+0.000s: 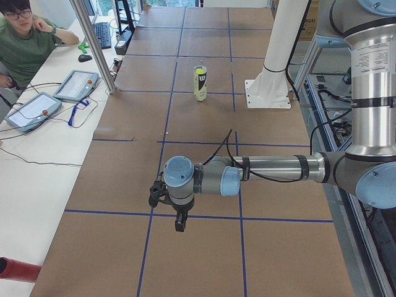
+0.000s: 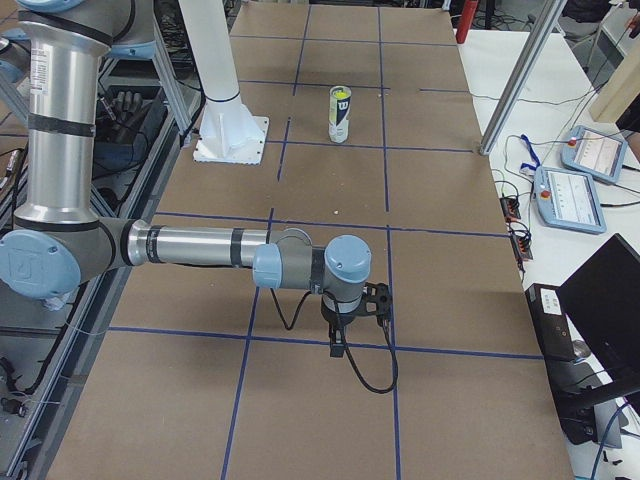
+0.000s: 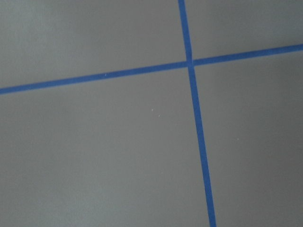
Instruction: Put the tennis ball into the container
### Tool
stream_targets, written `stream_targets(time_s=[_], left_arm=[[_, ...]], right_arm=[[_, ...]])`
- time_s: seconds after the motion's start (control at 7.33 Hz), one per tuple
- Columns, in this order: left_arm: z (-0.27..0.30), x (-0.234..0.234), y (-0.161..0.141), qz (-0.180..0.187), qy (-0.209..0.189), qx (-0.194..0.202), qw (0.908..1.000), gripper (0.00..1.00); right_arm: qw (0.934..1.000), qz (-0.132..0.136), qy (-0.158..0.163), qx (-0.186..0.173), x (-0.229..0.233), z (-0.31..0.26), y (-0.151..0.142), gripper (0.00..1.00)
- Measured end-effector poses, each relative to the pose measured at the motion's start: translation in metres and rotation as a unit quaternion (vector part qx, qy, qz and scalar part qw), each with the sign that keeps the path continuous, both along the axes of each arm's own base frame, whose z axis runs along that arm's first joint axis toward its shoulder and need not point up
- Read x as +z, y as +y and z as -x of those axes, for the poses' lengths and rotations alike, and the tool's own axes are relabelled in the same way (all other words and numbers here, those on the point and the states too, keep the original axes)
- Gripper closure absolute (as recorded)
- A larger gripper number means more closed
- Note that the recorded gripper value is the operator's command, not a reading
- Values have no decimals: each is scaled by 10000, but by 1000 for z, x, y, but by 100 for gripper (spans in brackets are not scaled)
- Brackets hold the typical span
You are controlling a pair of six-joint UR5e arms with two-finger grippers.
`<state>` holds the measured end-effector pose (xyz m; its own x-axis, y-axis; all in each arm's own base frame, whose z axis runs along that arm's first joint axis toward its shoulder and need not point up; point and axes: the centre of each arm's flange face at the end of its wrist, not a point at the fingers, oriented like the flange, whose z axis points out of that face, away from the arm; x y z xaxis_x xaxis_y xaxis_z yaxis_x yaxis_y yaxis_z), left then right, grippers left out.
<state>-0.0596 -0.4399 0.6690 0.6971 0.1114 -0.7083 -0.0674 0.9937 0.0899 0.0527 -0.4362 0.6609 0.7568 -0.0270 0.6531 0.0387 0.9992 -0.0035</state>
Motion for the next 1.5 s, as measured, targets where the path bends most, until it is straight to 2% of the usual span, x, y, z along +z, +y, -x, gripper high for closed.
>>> stream_targets(time_s=[0.41,1.5], left_arm=[[-1,-9,1,-15,363,-26,9993,0],[7,-27,4,-202,325,-97,9992,0]], right_arm=[[10000,0,0,0,0,0,0,0],[10000,-3,0,0,0,0,0,0]])
